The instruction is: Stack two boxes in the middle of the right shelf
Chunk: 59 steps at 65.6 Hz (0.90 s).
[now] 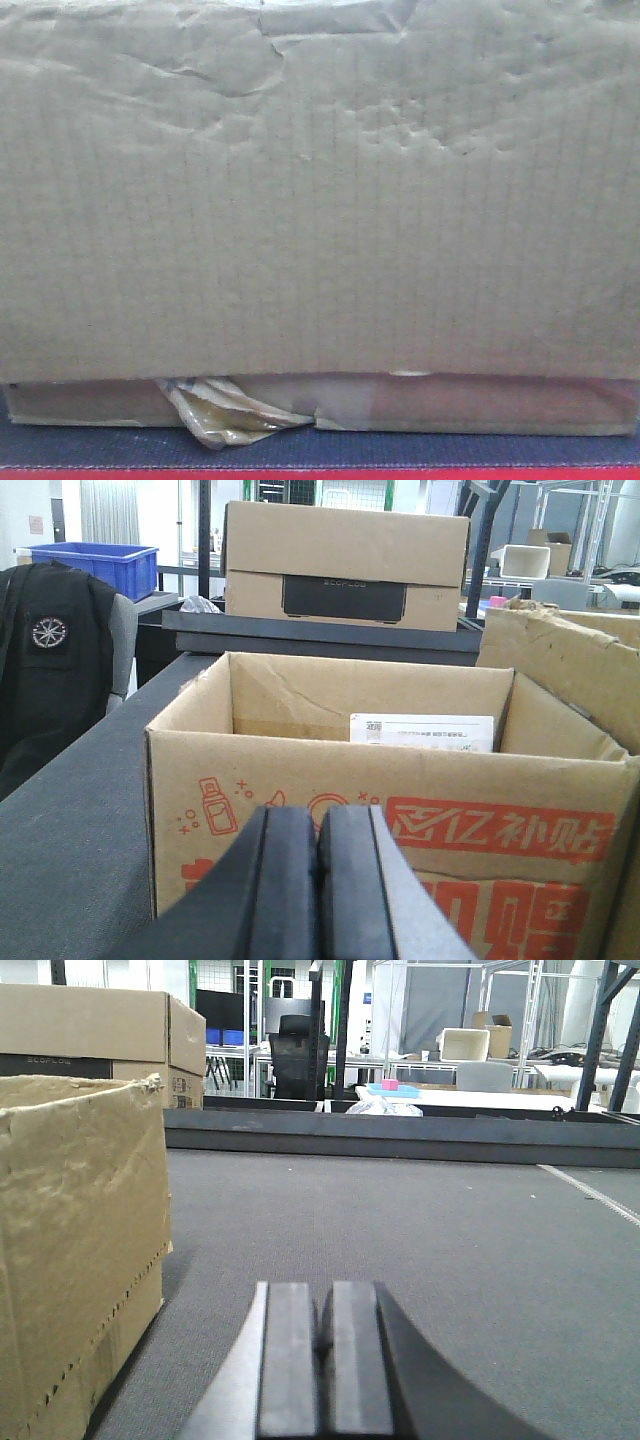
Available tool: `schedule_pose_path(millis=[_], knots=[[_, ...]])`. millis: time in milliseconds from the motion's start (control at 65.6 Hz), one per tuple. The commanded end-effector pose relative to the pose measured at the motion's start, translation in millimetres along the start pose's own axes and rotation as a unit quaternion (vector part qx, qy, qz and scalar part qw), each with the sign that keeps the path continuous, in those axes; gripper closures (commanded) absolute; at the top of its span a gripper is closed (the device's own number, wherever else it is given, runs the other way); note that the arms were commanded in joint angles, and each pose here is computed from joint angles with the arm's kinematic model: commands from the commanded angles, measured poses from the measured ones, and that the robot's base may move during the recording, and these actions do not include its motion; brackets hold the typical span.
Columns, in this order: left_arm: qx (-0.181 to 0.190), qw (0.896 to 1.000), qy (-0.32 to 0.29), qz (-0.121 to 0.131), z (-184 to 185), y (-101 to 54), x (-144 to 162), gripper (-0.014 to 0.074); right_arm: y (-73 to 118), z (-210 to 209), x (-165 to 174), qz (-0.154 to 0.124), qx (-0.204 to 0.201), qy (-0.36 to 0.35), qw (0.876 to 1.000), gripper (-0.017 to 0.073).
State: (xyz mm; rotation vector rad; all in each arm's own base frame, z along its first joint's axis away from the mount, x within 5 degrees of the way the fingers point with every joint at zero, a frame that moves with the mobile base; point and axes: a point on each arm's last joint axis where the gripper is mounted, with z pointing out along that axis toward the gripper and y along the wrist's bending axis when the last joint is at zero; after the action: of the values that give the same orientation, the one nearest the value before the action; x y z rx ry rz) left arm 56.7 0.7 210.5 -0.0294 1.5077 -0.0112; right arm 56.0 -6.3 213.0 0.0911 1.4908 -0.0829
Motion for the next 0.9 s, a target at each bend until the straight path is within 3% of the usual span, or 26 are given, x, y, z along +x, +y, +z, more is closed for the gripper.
schedule_pose_path(millis=[0, 533, 640, 777, 884], knots=[[0.004, 1.0, -0.012, -0.004, 0, -0.6, -3, 0.0704, -0.3, 0, -2, -0.003, 0.002, -0.012, 1.0, 0.072], [0.004, 1.0, -0.012, -0.004, 0, -0.6, -3, 0.0704, -0.3, 0, -2, -0.003, 0.002, -0.012, 1.0, 0.072], [0.004, 1.0, -0.012, 0.012, 0, -0.6, -3, 0.0704, -0.3, 0, -2, -0.003, 0.002, -0.012, 1.0, 0.072], [0.006, 0.999, -0.032, 0.014, -1, -1.0, -7, 0.0704, -0.3, 0, -2, -0.003, 0.002, -0.012, 1.0, 0.072], [0.0, 0.999, -0.026, 0.019, -5, -0.6, -32, 0.0704, -0.3, 0, -2, -0.003, 0.002, -0.012, 1.0, 0.072]])
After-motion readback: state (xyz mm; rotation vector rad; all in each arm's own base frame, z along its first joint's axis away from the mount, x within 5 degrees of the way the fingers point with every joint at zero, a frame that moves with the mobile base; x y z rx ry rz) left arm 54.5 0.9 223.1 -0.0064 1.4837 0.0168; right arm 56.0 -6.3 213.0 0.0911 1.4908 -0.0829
